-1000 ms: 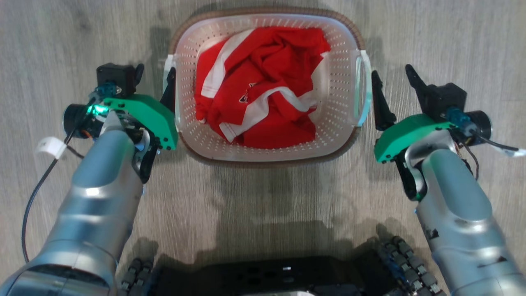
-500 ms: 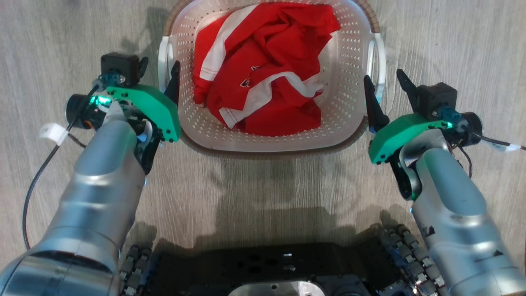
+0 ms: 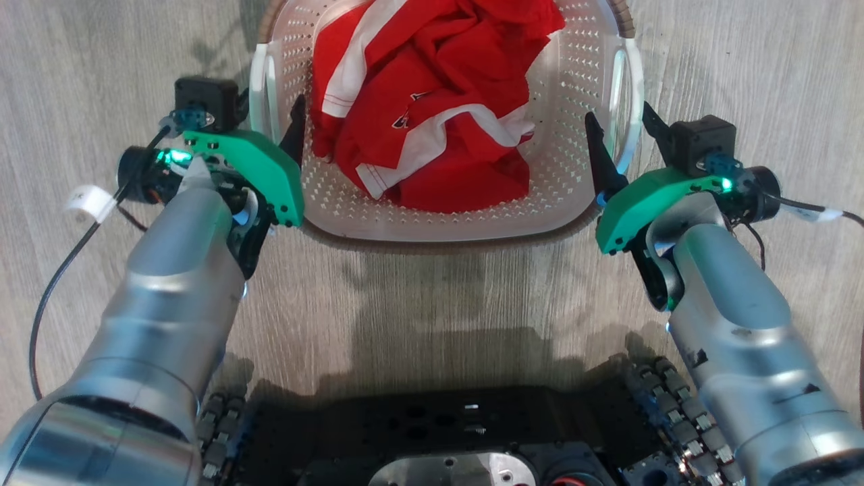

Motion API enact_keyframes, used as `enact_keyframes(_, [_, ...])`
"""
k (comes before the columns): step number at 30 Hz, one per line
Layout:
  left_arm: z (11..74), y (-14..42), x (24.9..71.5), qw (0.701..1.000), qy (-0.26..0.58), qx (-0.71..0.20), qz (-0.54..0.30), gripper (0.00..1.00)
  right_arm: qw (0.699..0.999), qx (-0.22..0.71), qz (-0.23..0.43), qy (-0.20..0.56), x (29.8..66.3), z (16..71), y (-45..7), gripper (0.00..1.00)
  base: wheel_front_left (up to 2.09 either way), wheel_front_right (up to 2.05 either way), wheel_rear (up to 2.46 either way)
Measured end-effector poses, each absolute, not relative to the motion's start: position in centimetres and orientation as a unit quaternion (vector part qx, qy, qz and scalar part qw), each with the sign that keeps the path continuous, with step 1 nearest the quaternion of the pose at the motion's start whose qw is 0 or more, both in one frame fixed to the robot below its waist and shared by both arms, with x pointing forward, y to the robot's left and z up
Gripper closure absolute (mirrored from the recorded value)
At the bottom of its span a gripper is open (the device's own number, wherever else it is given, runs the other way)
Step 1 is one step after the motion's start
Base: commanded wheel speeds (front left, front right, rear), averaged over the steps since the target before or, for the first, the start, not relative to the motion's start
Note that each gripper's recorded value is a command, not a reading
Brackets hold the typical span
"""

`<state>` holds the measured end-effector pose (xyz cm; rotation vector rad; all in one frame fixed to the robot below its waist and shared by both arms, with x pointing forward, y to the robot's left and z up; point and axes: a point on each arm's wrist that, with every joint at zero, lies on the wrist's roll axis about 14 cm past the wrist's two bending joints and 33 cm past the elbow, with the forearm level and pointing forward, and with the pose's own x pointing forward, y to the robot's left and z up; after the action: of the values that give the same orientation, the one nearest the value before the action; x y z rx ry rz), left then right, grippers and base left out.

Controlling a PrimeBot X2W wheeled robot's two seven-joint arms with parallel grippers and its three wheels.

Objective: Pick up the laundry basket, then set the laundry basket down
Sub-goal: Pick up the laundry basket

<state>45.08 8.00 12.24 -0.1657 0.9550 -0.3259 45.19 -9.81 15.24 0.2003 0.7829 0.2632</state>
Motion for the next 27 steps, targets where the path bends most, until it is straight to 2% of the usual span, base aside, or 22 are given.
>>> enact_keyframes(1, [12.2,7.9,44.9,0.87,0.46,-0.081,-0.156,0.56,0.911,0.096,0.129,0.38,45.3,15.2,-9.8,0.0,0.0,0.0,0.0])
enact_keyframes(2, [12.1,8.0,44.8,0.869,0.463,-0.083,-0.154,1.0,0.912,0.096,0.13,0.378,45.5,15.3,-9.7,0.54,0.0,0.0,0.0])
enact_keyframes(3, [12.0,7.9,44.7,0.868,0.466,-0.087,-0.152,1.0,0.912,0.097,0.131,0.376,45.7,15.4,-9.7,1.0,0.0,0.0,0.0])
enact_keyframes(27, [13.6,7.5,44.2,0.85,0.493,-0.125,-0.138,1.0,0.909,0.108,0.134,0.379,45.9,16.6,-8.9,1.0,0.0,0.0,0.0])
